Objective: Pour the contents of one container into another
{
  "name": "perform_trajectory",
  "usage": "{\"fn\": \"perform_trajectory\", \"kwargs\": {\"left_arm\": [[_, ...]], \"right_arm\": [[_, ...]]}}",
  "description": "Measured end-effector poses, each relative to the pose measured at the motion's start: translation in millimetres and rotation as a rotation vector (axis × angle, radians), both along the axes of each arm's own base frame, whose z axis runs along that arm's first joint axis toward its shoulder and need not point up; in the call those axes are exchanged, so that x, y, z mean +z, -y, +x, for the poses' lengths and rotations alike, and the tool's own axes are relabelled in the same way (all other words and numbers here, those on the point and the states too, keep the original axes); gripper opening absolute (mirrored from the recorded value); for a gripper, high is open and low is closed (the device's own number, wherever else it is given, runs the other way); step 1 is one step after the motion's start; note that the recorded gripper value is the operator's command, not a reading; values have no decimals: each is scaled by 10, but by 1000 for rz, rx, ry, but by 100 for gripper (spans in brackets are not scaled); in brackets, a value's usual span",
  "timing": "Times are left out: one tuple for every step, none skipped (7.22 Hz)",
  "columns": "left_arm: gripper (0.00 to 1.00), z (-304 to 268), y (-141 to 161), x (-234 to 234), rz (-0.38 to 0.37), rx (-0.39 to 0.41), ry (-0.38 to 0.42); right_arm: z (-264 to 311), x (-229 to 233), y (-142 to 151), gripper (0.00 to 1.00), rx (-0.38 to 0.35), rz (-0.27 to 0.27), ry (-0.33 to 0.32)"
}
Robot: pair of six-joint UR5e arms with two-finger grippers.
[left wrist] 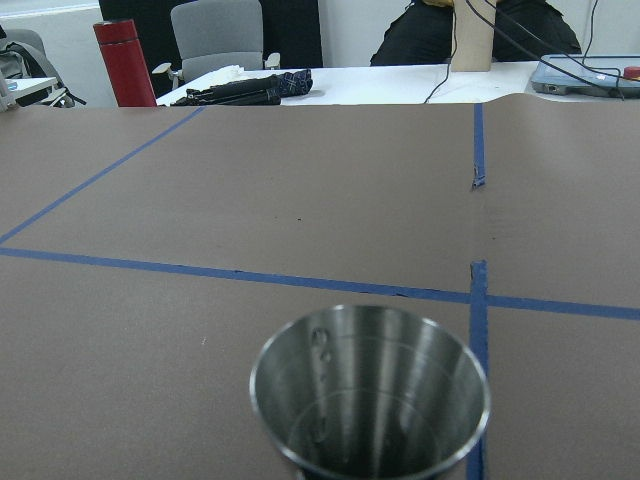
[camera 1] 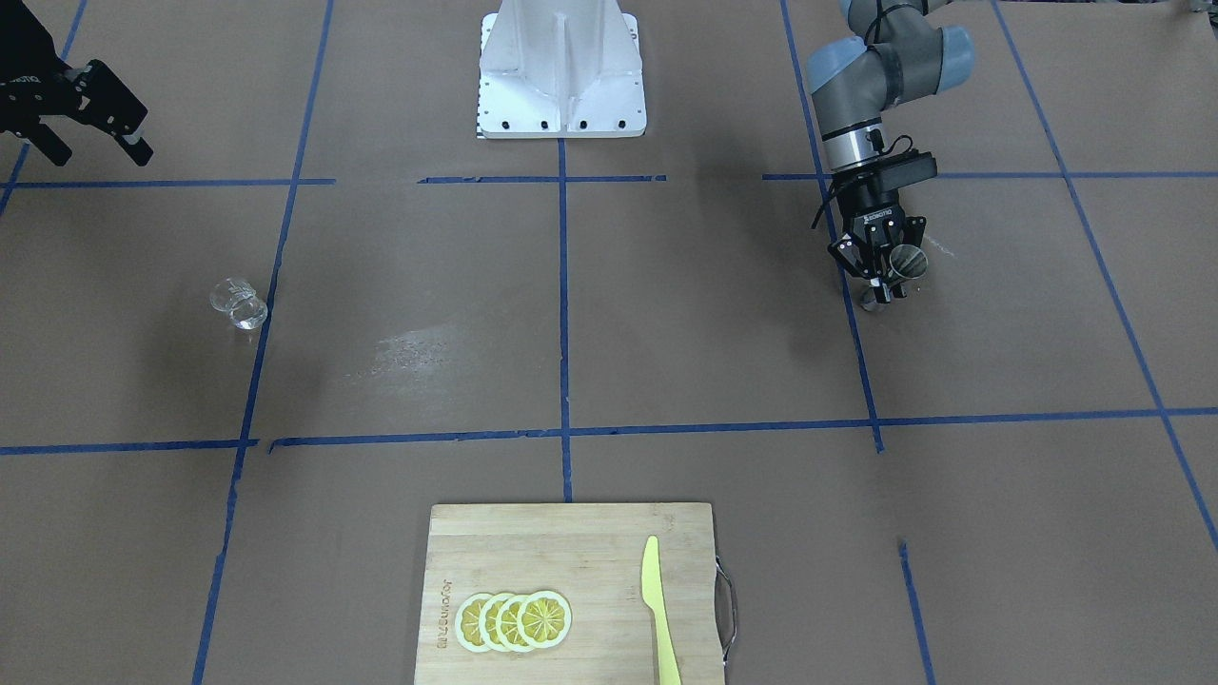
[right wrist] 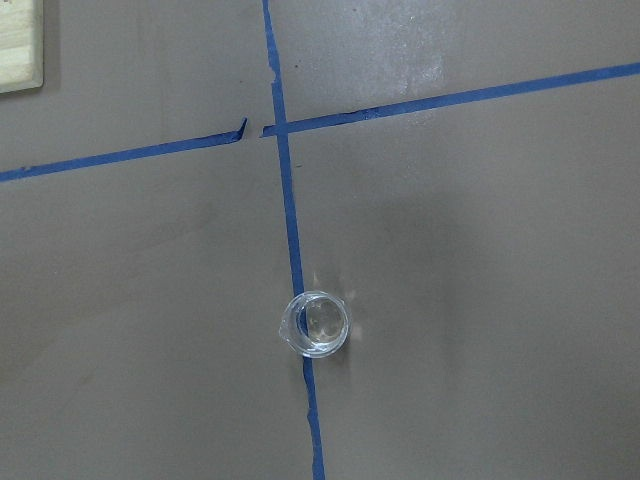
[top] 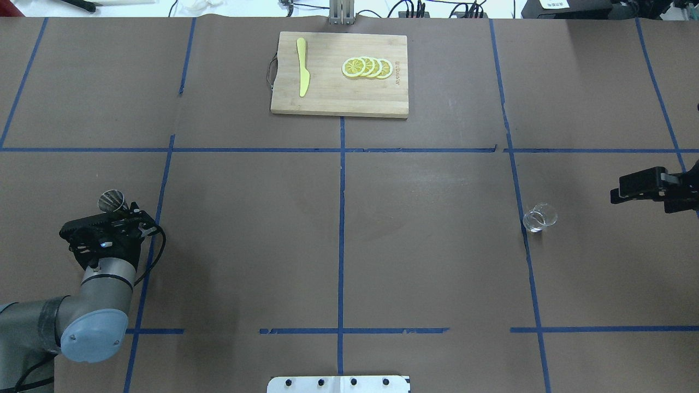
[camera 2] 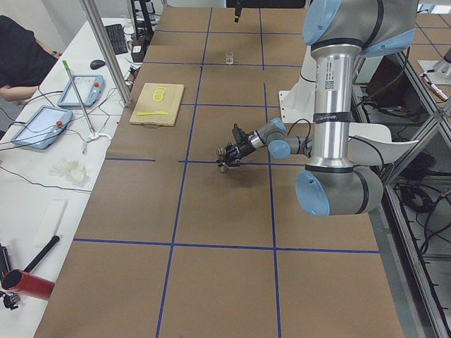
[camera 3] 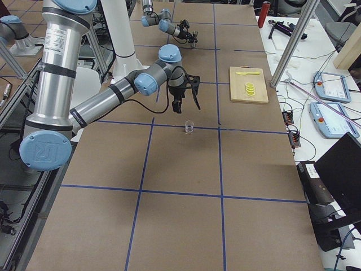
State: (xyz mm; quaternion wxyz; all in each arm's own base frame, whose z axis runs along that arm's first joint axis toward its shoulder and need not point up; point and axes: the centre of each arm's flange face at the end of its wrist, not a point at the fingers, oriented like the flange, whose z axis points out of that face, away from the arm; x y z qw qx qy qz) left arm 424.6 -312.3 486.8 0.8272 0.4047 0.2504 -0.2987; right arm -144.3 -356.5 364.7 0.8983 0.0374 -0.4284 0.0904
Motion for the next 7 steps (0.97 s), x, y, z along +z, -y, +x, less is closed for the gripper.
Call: {"fn": "perform_trajectory", "kwargs": {"left_arm": [[0,-43,6,-119,7,-8,-27],[0,-97,12,-272,17,-9,-51],[0,-144,15,-463,33,1,-70],[0,-153,18,-670,54,16,-93],[0,-110,32,-888,82,38,-121],[0,-66,48,-1110,125,76,-135],[0,-77,62,-1298,188,127,-131]], "right_arm": [[0,2,1,100,0,0,0],[-3,5,5,100,3,3,-4],[-15,8,12,100,12,17,-16],[-54,9,21,100,22,47,-32],[-113,18,37,100,35,93,-46],[-174,38,48,100,46,140,-50],[-231,70,57,100,57,187,-48]]}}
